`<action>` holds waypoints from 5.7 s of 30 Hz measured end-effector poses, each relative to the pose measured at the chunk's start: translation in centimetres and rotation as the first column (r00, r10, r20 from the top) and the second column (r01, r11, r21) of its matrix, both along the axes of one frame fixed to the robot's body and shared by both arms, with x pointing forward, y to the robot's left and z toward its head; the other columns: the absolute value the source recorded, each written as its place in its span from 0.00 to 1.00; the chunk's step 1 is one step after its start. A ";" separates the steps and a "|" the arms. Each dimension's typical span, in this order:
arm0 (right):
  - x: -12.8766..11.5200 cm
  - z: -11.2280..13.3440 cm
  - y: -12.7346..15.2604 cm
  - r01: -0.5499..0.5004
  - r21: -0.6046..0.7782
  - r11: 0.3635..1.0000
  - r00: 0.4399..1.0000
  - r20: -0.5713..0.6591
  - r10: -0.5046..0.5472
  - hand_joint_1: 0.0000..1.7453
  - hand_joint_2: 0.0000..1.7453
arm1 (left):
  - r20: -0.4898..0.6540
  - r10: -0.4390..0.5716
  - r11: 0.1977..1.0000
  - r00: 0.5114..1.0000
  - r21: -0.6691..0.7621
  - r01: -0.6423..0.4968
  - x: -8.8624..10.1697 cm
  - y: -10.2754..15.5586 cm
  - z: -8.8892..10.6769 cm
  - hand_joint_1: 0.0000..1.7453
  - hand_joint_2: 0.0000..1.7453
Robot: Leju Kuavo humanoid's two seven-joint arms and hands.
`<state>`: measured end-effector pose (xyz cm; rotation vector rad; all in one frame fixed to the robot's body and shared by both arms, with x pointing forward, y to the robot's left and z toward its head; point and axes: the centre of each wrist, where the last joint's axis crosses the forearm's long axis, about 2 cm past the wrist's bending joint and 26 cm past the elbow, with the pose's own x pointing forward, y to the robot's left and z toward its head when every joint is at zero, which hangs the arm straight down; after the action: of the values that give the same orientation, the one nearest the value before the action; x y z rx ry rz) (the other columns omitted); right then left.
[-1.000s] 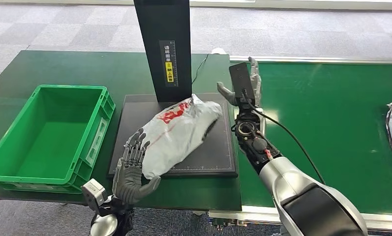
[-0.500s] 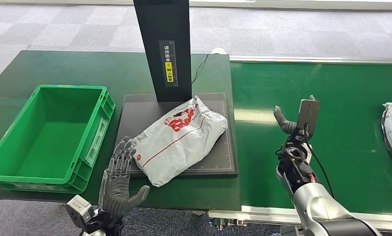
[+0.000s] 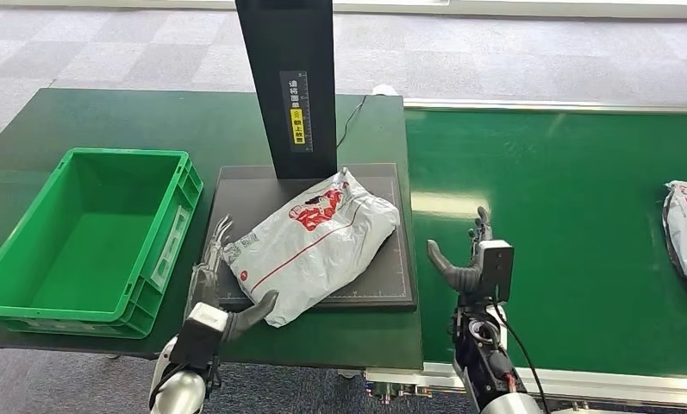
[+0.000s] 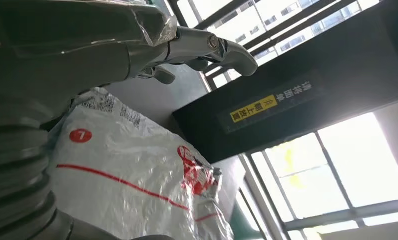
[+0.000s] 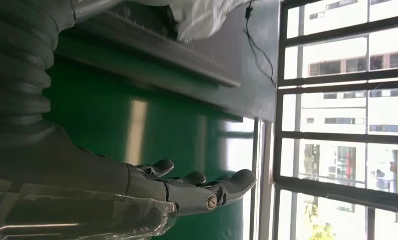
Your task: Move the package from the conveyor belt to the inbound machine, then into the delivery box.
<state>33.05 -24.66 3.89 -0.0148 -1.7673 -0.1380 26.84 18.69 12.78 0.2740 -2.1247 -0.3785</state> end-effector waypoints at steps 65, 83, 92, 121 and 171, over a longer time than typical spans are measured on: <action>-8.3 4.9 3.7 -0.090 0.130 0.987 0.967 0.249 0.055 0.00 1.00 | -0.269 0.190 0.456 0.944 0.876 0.158 12.1 -11.0 2.7 0.00 1.00; -8.4 5.5 4.0 -0.113 0.113 0.987 0.959 0.273 0.079 0.00 1.00 | -0.344 0.329 0.290 0.880 0.923 0.253 13.1 -10.4 3.1 0.94 1.00; -8.3 5.8 4.4 -0.133 0.111 0.985 0.954 0.284 0.097 0.00 1.00 | -0.338 0.357 0.256 0.871 0.932 0.257 13.4 -9.8 3.0 0.97 1.00; -10.9 4.7 3.7 -0.055 0.094 0.994 0.971 0.235 0.032 0.00 1.00 | -0.149 0.051 0.931 0.988 0.365 0.007 13.5 -6.3 4.4 1.00 1.00; -12.8 4.7 2.4 -0.021 0.104 0.994 0.981 0.192 0.001 0.00 1.00 | -0.139 0.740 0.647 0.658 0.413 -0.641 16.2 23.7 8.6 0.09 1.00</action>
<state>20.30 -22.25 8.56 0.0874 -1.9499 -0.2314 43.08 42.37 21.35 1.1370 -1.4831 -0.2781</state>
